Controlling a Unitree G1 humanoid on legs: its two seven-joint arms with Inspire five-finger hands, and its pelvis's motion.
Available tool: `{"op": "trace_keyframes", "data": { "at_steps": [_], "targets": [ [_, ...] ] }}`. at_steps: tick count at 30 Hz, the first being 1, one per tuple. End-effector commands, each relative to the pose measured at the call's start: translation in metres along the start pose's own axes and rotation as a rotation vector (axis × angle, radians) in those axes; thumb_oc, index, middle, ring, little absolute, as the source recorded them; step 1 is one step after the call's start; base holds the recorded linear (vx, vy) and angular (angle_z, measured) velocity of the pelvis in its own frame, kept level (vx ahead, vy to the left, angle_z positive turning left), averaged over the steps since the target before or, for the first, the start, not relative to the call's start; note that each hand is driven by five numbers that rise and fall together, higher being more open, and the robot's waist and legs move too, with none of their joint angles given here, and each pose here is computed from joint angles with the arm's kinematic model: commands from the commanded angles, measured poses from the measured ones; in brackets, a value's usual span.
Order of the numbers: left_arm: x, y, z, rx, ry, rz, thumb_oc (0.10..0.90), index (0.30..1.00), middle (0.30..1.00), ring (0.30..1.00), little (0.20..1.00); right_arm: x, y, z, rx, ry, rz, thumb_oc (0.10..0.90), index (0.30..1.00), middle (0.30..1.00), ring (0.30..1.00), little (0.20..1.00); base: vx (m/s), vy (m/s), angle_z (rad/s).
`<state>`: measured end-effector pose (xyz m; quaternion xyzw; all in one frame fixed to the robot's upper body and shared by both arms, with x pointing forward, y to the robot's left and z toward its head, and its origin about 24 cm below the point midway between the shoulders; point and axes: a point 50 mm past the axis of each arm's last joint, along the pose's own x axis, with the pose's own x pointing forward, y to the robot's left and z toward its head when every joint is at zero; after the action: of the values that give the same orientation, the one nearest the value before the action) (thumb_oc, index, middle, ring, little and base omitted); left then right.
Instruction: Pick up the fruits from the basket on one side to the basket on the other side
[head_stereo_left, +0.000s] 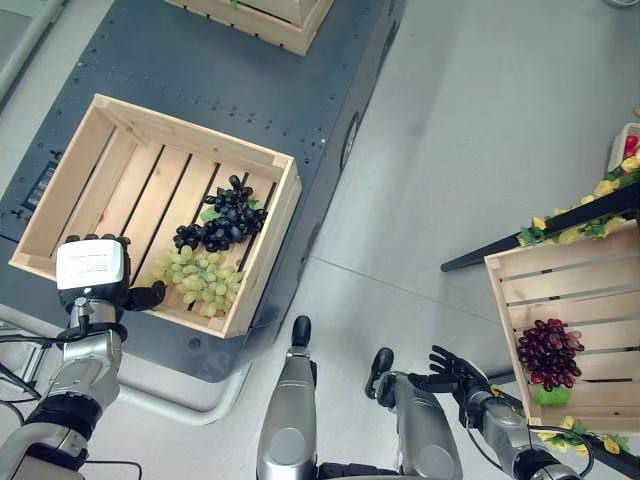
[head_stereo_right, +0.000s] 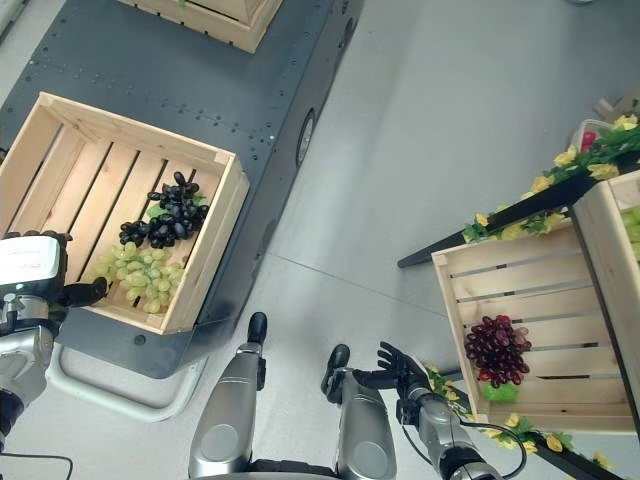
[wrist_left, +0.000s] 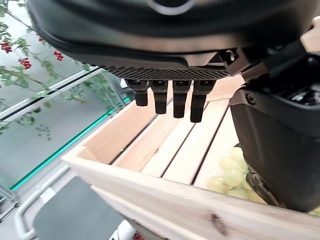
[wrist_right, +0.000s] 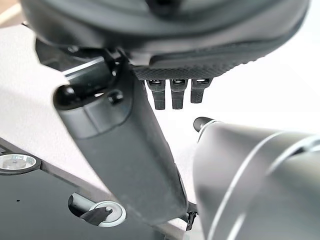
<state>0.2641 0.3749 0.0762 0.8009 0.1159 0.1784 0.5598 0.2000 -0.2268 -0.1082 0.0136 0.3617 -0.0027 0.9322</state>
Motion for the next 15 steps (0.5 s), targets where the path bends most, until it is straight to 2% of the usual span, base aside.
{"op": "trace_keyframes", "data": {
  "at_steps": [1,7,15],
  "targets": [
    [0.012,0.023,-0.023,0.068,0.06,0.134,0.8,0.9,0.9,0.9,0.9,-0.008,-0.008,-0.012,-0.002,0.024,0.011,0.8,0.9,0.9,0.9,0.9,0.01,0.037,-0.02],
    [0.015,0.017,-0.007,0.067,-0.011,0.085,0.8,0.9,0.9,0.9,0.9,-0.008,-0.009,-0.009,-0.03,0.021,0.018,0.8,0.9,0.9,0.9,0.9,0.01,0.04,-0.05],
    [0.021,0.023,0.007,0.068,-0.095,0.076,0.8,0.9,0.9,0.9,0.9,-0.006,-0.01,-0.003,-0.041,0.007,0.028,0.8,0.9,0.9,0.9,0.9,0.0,0.005,0.0]
  ]
}}
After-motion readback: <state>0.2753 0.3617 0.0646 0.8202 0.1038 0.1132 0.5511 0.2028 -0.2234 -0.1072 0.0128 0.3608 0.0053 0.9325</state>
